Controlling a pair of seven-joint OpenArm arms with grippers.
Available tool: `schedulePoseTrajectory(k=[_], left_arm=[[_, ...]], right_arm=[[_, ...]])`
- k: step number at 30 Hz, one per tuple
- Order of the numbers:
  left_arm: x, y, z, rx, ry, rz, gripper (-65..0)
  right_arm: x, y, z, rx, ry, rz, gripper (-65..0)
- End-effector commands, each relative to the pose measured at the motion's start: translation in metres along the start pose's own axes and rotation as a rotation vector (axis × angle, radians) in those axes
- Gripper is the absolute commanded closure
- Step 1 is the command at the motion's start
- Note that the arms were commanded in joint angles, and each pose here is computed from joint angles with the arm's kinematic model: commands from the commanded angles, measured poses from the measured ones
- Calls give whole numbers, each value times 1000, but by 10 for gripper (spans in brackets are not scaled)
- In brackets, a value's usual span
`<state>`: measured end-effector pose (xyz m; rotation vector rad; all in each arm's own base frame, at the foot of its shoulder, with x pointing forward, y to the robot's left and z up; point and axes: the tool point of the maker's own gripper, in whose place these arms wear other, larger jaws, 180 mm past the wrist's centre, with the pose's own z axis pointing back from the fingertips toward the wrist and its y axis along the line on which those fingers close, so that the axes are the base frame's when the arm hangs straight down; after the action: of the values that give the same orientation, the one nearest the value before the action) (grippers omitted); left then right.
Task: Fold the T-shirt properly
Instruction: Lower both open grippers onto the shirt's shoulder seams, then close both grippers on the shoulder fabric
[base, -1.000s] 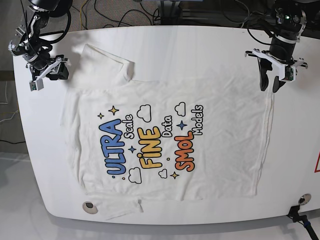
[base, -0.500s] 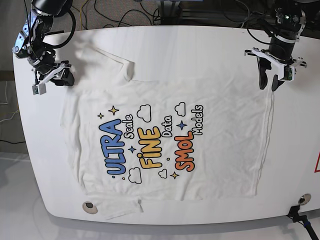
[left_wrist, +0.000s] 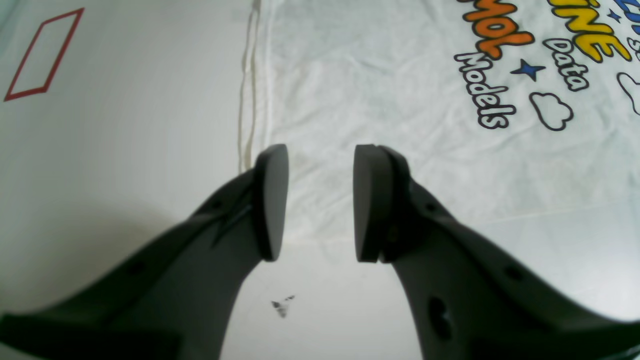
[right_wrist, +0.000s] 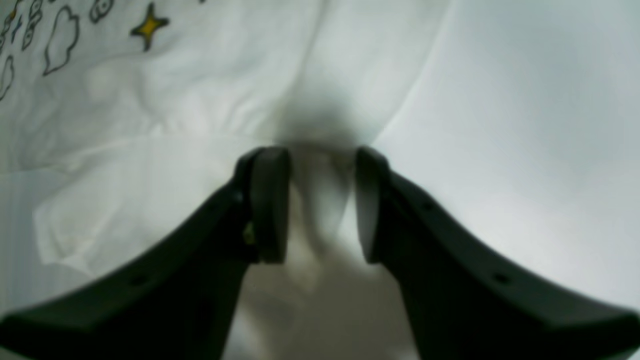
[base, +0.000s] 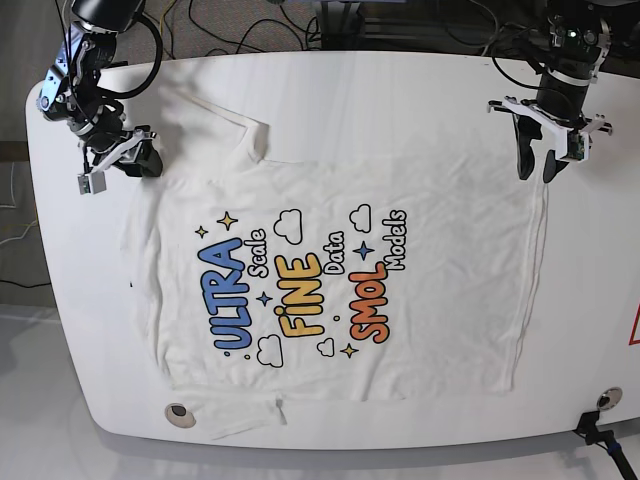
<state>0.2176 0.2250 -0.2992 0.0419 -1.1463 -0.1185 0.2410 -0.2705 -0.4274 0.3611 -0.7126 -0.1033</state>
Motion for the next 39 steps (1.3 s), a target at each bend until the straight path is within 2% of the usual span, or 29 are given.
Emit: schedulePoseTrajectory(k=[1, 3, 8, 12, 13, 17, 21, 24, 28, 32, 39], left_arm=[[4, 4, 0, 6, -24, 10, -195], [-10, 14, -1, 24, 14, 42, -190], [-60, 56, -2, 94, 170, 300, -191], [-81, 75, -9, 102, 227, 484, -202], [-78, 80, -7, 138, 213, 410, -204], [-74, 78, -24, 80, 195, 451, -213], [-89, 77, -36, 18, 204, 588, -219], [-110, 72, -39, -33, 253, 723, -228], [-133, 76, -36, -44, 322, 834, -233], [-139, 79, -32, -51, 361, 882, -226], [-132, 72, -34, -100, 349, 906, -220]], right_arm=[[-27, 11, -6, 10, 111, 8, -108], [-35, 18, -8, 27, 130, 0, -6], [-44, 28, -11, 35, 143, -16, 0], [-45, 32, -12, 39, 143, -11, 0], [-26, 34, -13, 65, 56, -39, 0], [-32, 32, -11, 59, 78, -40, 0], [-30, 32, -11, 59, 73, -40, 0], [-29, 31, -11, 57, 73, -37, 0], [-32, 31, -10, 56, 79, -40, 0], [-33, 31, -10, 58, 84, -41, 0], [-33, 32, -11, 61, 82, -44, 0]])
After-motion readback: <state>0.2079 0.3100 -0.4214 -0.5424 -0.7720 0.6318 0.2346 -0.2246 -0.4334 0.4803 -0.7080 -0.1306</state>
